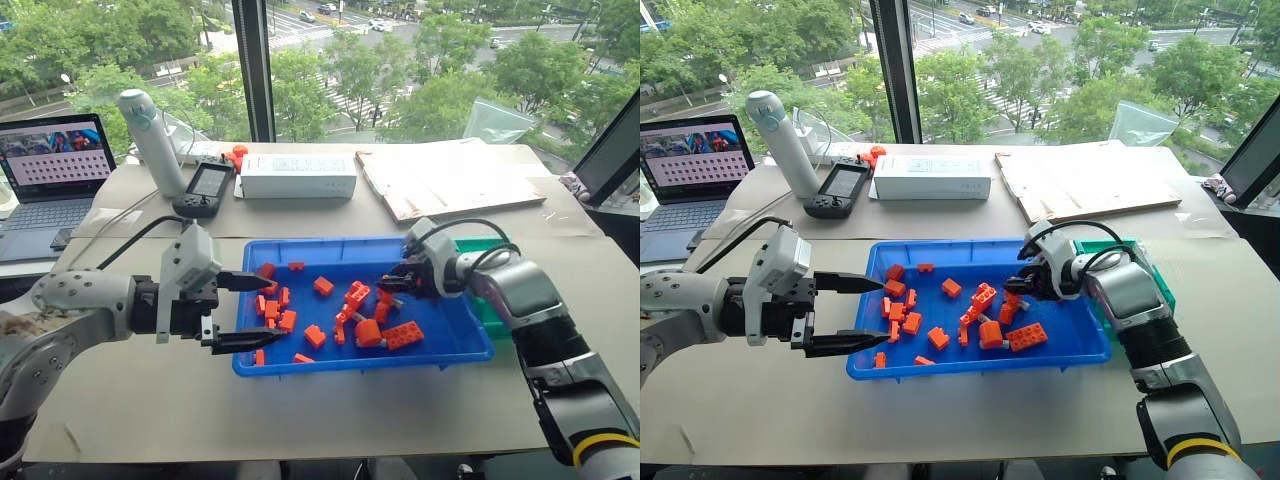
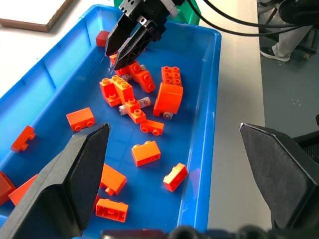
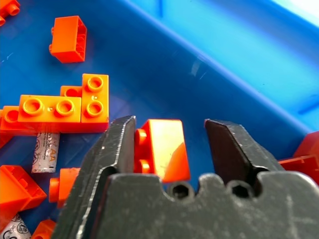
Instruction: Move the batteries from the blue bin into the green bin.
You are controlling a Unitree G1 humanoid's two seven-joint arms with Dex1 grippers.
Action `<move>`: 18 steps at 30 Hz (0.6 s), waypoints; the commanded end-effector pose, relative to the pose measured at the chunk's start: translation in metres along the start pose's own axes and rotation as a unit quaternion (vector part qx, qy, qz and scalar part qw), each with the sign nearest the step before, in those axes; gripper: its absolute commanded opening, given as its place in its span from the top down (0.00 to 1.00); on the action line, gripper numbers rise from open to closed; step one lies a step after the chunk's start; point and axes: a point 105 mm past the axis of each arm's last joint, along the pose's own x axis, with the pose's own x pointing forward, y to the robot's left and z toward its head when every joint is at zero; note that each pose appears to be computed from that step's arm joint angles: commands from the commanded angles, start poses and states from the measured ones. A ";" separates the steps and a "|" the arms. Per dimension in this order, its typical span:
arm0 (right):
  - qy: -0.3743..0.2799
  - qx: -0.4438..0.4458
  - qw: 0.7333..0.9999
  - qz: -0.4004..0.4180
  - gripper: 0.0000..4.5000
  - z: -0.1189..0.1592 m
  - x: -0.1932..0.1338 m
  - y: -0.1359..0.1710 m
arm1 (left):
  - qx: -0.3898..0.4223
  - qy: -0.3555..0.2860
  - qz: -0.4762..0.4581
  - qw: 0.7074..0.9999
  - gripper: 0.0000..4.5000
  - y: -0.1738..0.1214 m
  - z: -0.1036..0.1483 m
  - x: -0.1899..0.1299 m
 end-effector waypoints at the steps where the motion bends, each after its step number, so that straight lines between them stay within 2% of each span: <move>1: -0.014 -0.015 1.000 -0.007 0.70 0.014 -0.009 -0.005 | 0.019 -0.004 0.001 1.000 0.00 -0.004 0.007 -0.001; 7: -0.031 -0.012 0.999 -0.013 0.70 0.028 -0.028 -0.016 | 0.018 -0.005 0.001 1.000 0.00 -0.004 0.006 0.001; 11: -0.046 -0.005 0.998 -0.046 0.70 0.037 -0.050 -0.039 | 0.018 -0.008 -0.003 1.000 0.00 -0.003 0.007 0.003; 18: -0.011 -0.042 0.993 -0.113 0.70 0.024 -0.053 -0.067 | 0.018 -0.010 -0.010 1.000 0.00 -0.004 0.007 0.006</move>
